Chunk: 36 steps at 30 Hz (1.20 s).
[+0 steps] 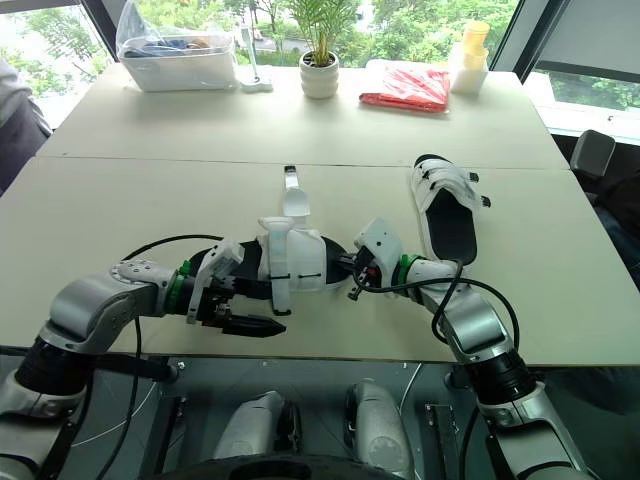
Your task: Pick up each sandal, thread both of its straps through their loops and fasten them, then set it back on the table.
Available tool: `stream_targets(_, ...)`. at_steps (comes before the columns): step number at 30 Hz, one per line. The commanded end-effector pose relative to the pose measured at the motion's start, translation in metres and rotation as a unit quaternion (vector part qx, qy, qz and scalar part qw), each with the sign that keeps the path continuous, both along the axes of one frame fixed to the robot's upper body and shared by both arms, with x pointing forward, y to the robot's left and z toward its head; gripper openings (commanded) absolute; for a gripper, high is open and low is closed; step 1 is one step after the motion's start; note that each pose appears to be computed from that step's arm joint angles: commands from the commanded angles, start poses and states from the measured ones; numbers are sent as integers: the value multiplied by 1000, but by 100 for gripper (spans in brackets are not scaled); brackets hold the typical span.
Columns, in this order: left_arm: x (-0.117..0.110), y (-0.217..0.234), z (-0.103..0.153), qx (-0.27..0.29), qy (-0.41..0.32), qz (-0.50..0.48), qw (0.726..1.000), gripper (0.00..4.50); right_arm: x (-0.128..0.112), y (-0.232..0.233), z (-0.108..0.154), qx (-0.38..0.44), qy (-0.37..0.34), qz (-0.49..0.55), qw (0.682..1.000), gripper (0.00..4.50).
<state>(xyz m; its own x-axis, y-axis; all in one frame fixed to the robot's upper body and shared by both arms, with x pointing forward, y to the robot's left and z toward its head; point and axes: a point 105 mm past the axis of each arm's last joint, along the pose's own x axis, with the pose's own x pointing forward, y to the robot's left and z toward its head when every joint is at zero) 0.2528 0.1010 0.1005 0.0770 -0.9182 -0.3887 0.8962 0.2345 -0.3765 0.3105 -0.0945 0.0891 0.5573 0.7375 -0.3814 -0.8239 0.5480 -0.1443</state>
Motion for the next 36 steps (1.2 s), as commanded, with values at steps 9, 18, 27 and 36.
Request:
stream_targets(9,-15,-10,6,-25,104,3,994,21,-4,-2,-25,-28,38,-8,999,0)
stream_targets(18,-53,0,15,-23,171,-43,984,4,-3,-3,-31,-37,45,-12,998,0)
stream_targets(27,-23,-16,55,-113,203,-11,973,4,-2,-4,-33,-42,45,-10,998,0)
stream_targets(36,62,-9,94,-289,261,152,908,4,-2,-4,-33,-43,43,-9,998,0)
